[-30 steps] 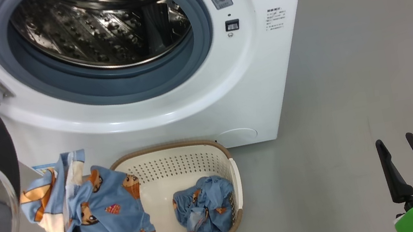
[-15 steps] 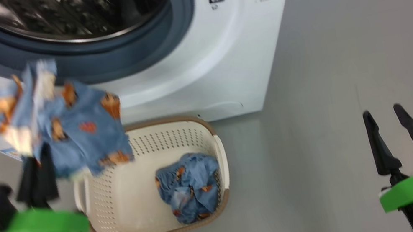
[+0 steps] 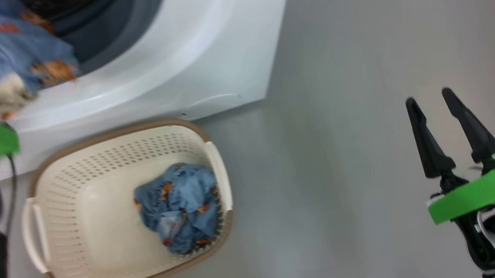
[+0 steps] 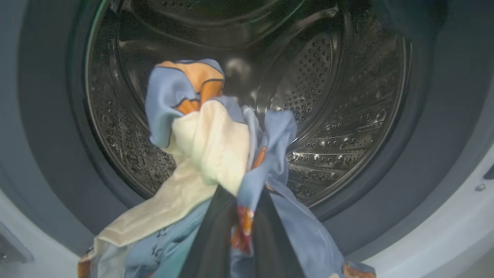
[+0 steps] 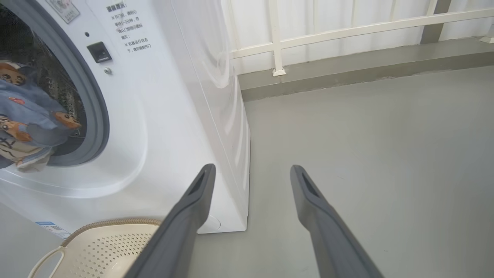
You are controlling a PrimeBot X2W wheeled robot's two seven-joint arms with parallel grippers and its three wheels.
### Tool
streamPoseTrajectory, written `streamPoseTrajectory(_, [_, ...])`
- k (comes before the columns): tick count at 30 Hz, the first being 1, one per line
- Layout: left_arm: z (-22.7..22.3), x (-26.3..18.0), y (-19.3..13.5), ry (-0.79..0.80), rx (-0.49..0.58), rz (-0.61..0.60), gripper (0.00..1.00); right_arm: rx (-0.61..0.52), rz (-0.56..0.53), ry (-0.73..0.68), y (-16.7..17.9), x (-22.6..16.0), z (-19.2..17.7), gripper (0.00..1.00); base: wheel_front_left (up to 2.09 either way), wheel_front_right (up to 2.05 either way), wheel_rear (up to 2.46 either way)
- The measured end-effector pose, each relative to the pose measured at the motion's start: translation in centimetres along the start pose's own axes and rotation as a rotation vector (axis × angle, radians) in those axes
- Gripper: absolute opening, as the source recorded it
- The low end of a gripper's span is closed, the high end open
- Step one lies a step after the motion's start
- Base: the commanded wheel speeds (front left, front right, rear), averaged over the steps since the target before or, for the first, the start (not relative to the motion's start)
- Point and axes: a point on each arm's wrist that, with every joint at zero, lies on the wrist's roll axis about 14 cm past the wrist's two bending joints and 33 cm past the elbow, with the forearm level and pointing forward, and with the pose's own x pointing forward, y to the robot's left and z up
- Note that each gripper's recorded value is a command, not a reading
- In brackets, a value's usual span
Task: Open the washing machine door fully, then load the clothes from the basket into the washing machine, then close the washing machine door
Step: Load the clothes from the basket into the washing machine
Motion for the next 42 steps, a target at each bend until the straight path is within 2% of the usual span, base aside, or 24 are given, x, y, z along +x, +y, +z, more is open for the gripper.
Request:
streamPoseTrajectory(9, [-1.6, 7.5, -0.1, 0.048, -0.022, -0.007, 0.00, 0.008, -0.036, 0.008, -1.5, 0.4, -0.3, 1.00, 0.00, 0.00, 0.00])
streamPoseTrajectory(15, [0.1, 10.9, -1.5, -0.027, 0.001, -0.052, 0.00, 0.014, -0.081, 0.032, -3.0, -0.2, -1.0, 1.00, 0.00, 0.00, 0.00])
streamPoseTrajectory(18, [0.2, 11.6, -1.9, -0.054, -0.020, -0.057, 0.00, 0.014, -0.099, 0.040, -3.6, -0.4, -1.2, 1.00, 0.00, 0.00, 0.00])
streamPoseTrajectory(19, [0.0, 11.8, -1.8, -0.055, -0.023, -0.052, 0.11, 0.012, -0.103, 0.043, -3.7, -0.5, -1.2, 1.00, 0.00, 0.00, 0.00])
streamPoseTrajectory(20, [-0.2, 11.9, -1.7, -0.054, -0.018, -0.047, 1.00, 0.009, -0.107, 0.046, -3.9, -0.6, -1.3, 1.00, 0.00, 0.00, 0.00])
streamPoseTrajectory(34, [-2.1, 10.6, -1.0, 0.003, -0.010, -0.010, 1.00, 0.011, -0.095, 0.025, -3.5, -0.3, -0.6, 1.00, 0.00, 0.00, 0.00])
streamPoseTrajectory(42, [-3.7, 7.5, -0.7, 0.043, -0.042, 0.020, 1.00, 0.006, -0.075, -0.007, -2.9, -0.2, 0.6, 1.00, 0.00, 0.00, 0.00])
